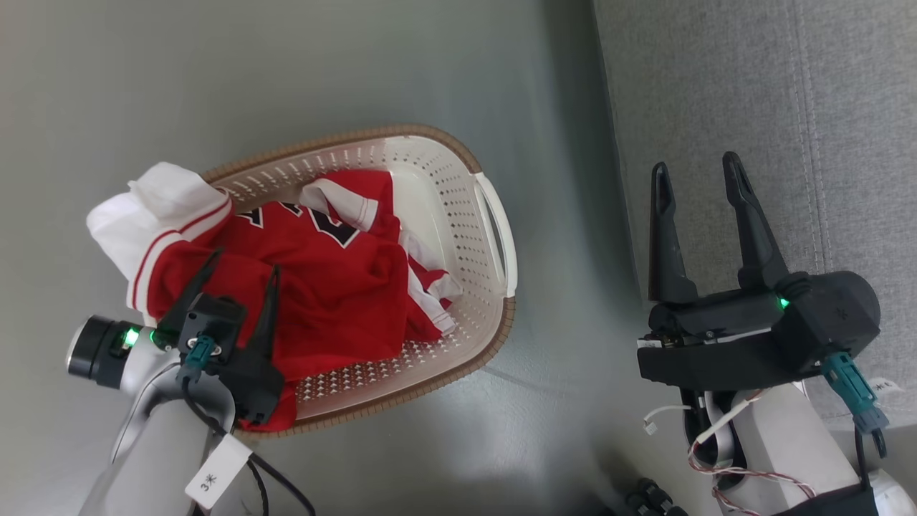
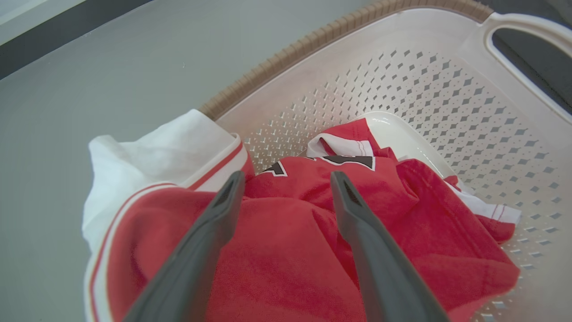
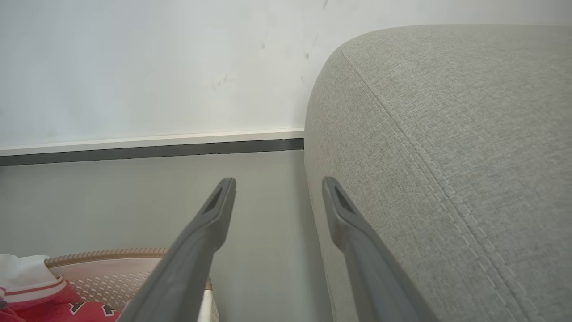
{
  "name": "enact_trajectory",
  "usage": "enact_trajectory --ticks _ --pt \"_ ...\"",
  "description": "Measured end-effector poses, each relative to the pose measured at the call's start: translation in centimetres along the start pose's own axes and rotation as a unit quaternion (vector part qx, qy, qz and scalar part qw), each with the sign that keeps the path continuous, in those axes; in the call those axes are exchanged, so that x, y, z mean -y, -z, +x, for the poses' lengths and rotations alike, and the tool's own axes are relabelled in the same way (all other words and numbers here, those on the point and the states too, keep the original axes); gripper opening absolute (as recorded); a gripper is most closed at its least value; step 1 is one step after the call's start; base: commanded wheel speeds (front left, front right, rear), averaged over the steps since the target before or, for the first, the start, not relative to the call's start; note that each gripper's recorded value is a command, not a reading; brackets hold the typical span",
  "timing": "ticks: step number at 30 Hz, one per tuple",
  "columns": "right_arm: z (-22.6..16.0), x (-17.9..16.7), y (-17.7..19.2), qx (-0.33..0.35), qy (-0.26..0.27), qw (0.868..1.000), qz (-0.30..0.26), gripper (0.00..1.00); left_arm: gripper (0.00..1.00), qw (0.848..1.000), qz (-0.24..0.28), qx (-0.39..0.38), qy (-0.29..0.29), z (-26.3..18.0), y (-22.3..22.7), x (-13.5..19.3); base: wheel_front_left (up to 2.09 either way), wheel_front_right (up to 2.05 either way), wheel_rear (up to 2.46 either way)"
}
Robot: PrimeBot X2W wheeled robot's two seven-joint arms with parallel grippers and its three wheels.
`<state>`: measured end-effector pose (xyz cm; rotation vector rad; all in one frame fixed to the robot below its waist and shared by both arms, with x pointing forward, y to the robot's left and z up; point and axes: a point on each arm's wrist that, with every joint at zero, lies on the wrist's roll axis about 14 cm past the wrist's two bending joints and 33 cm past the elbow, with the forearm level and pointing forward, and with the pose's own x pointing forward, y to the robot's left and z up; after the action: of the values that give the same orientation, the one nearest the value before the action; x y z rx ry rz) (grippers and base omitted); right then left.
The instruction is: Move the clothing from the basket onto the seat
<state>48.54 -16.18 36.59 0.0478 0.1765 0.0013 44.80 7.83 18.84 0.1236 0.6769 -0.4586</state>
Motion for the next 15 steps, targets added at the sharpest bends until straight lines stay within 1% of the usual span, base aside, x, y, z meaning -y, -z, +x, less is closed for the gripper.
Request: enact_trajectory --ticks 6,10,15 --pt "0.1 0.2 1.3 -0.017 0.002 1.0 -0.003 1.0 1.0 0.999 0.021 -0.016 0.019 1.0 1.2 0.9 0.0 0.0 0.0" --pt "0.3 0.1 1.5 -0.019 0.0 1.0 -0.005 1.0 1.0 0.998 0.031 -0.039 0.029 1.2 2.5 1.3 0.0 0.0 0.0" --pt "0.1 0.4 1.9 -0.026 0.004 1.0 -0.008 1.0 1.0 0.995 0.068 -0.062 0.033 1.7 3.3 1.4 0.0 0.0 0.0"
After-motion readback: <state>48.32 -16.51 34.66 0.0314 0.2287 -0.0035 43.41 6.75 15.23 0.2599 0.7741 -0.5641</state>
